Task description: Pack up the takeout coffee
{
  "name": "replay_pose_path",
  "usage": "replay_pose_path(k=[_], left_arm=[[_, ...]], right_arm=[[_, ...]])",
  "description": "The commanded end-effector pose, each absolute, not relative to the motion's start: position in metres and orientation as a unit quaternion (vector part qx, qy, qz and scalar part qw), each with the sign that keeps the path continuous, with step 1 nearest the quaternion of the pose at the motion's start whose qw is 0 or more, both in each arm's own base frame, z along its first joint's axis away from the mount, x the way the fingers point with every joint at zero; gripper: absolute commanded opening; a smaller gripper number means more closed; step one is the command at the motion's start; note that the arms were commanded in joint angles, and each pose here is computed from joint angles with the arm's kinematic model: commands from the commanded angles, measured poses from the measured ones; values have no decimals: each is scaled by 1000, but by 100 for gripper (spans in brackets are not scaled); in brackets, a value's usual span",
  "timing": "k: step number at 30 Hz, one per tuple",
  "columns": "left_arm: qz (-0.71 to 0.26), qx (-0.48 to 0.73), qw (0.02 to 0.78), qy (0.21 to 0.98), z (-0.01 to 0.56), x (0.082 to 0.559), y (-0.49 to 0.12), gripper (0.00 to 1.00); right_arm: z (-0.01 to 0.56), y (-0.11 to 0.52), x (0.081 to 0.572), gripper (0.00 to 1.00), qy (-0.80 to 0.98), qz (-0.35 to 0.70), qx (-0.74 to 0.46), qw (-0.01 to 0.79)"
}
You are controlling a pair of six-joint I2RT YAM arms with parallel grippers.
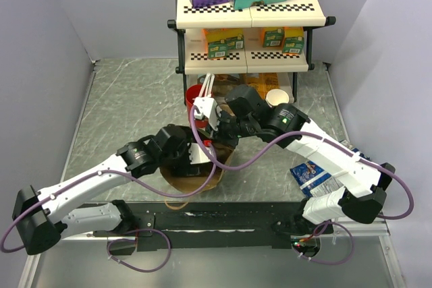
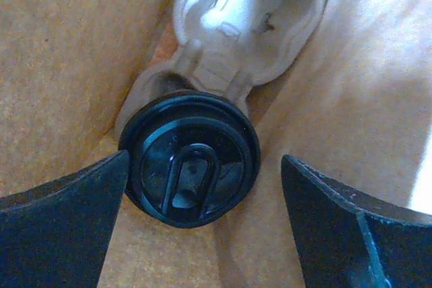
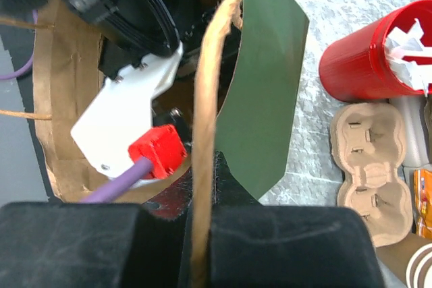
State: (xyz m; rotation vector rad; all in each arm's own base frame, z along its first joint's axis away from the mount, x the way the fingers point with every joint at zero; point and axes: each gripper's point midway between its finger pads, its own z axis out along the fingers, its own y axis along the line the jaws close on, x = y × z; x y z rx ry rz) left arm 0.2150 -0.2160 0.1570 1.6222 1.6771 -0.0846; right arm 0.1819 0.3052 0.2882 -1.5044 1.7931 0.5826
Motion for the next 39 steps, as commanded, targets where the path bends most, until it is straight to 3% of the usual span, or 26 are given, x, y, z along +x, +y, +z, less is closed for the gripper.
replay_pose_path(k=[1, 10, 17, 27, 32, 39], left_arm=[[-56, 599, 422, 678, 186, 215, -215, 99], [-50, 606, 413, 678, 186, 212, -210, 99], [39, 567, 424, 705, 177, 241, -190, 100], [88, 531, 461, 706, 185, 262, -185, 99], [87, 527, 478, 697, 193, 265, -187, 100], [42, 544, 438, 715, 181, 247, -191, 99]], right_arm=[[268, 284, 155, 0, 710, 233, -599, 289], [265, 281, 154, 0, 712, 241, -597, 279], [264, 283, 156, 0, 713, 244, -598, 274], [265, 290, 156, 0, 709, 253, -604, 262], [264, 288, 158, 0, 716, 263, -598, 247], [270, 285, 149, 0, 717, 293, -594, 214]])
